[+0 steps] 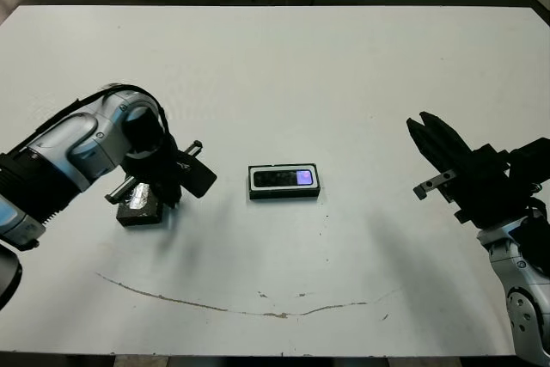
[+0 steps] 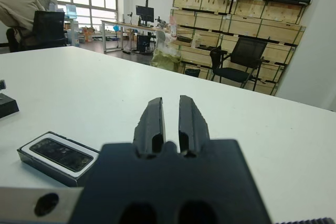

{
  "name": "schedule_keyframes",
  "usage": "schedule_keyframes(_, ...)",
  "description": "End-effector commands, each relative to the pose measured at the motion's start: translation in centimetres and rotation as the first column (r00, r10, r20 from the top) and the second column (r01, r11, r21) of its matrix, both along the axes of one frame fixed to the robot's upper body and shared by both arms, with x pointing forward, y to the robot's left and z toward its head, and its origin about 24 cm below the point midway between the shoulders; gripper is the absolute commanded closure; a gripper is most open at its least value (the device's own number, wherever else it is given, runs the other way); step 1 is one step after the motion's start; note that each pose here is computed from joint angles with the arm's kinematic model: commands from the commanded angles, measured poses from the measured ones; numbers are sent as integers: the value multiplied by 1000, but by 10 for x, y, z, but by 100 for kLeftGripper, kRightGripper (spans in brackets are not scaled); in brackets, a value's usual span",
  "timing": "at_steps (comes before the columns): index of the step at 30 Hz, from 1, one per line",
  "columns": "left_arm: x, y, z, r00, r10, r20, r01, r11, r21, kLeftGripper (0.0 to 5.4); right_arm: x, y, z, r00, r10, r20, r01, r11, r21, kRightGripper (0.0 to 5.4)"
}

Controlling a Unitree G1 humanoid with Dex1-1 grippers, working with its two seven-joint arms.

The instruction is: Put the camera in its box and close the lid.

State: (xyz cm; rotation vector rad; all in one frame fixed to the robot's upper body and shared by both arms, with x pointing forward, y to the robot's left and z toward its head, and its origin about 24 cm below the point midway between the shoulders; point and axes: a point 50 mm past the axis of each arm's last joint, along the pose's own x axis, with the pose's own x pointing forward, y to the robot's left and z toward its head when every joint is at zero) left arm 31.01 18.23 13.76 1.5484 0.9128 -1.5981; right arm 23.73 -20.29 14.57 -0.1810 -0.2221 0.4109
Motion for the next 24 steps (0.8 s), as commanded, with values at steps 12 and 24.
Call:
schedule_keyframes(12,-13,-9,1,998,33,-46,-42,978,-205,540,-1,0,-4,999,3,-32,-3,1000,-5,538)
schedule_keyframes(24,-40,-31,67,974,219,56,-88,595,-799,540,-3,4,-5,998,62,-16,-61,996,64,538)
